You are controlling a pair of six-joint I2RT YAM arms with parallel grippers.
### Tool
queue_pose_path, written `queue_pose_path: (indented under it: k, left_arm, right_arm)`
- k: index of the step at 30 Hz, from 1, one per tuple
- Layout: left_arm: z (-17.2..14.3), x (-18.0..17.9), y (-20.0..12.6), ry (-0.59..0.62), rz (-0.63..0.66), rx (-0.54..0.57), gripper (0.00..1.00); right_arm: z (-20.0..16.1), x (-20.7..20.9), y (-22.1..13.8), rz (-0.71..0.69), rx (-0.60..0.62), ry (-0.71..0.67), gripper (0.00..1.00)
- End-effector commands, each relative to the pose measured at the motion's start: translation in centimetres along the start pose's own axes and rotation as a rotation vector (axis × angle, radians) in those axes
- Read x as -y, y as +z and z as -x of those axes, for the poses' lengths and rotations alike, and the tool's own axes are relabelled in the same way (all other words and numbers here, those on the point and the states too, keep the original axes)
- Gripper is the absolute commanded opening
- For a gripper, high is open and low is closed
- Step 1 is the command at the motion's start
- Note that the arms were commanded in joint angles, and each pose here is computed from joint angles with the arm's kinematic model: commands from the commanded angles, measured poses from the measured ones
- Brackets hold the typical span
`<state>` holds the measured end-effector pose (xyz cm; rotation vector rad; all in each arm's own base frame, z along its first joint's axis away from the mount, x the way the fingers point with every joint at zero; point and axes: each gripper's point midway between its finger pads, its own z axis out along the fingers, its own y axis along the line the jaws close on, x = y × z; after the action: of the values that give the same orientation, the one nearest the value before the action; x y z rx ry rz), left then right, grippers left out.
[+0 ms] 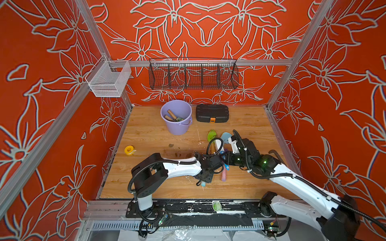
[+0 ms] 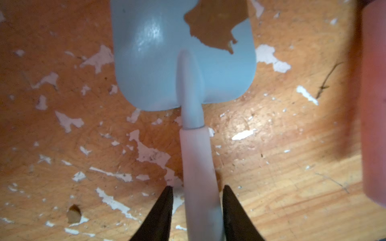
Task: Brush the soil off the hand trowel and place it into the bucket
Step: Pick up the hand trowel from the center of the board, then brush off the soil from the hand trowel.
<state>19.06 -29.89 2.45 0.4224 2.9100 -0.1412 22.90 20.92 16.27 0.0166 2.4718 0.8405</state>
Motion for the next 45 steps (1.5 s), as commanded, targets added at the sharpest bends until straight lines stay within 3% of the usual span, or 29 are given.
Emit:
queue_pose_path:
  k: [1, 9, 15, 31, 39, 45]
  left_arm:
    - [-0.3, -1.2, 0.4, -0.003, 0.037, -0.005, 0.39]
    - [-0.1, -2.1, 0.1, -0.019, 0.053, -0.011, 0.32]
    - [0.5, -3.9, -2.3, -0.017, 0.094, -0.003, 0.0]
    - [3.1, -8.0, -9.7, -0.107, 0.021, 0.034, 0.0]
    - [3.6, -10.6, -11.4, -0.201, 0.102, 0.134, 0.0]
    - [2.8, -10.2, -11.6, -0.17, 0.058, 0.106, 0.0]
  right_arm:
    - [0.3, -0.1, 0.2, 0.01, 0.012, 0.006, 0.0]
    - [0.5, -0.2, 0.4, 0.012, 0.013, 0.01, 0.0]
    - [0.7, -1.4, 1.4, 0.048, -0.026, 0.014, 0.0]
    - [0.8, -3.4, 3.8, 0.038, -0.164, -0.045, 0.0]
    - [0.9, -3.2, 3.7, 0.002, -0.124, -0.092, 0.0]
    - [1.0, -4.4, 2.7, 0.041, -0.094, -0.114, 0.0]
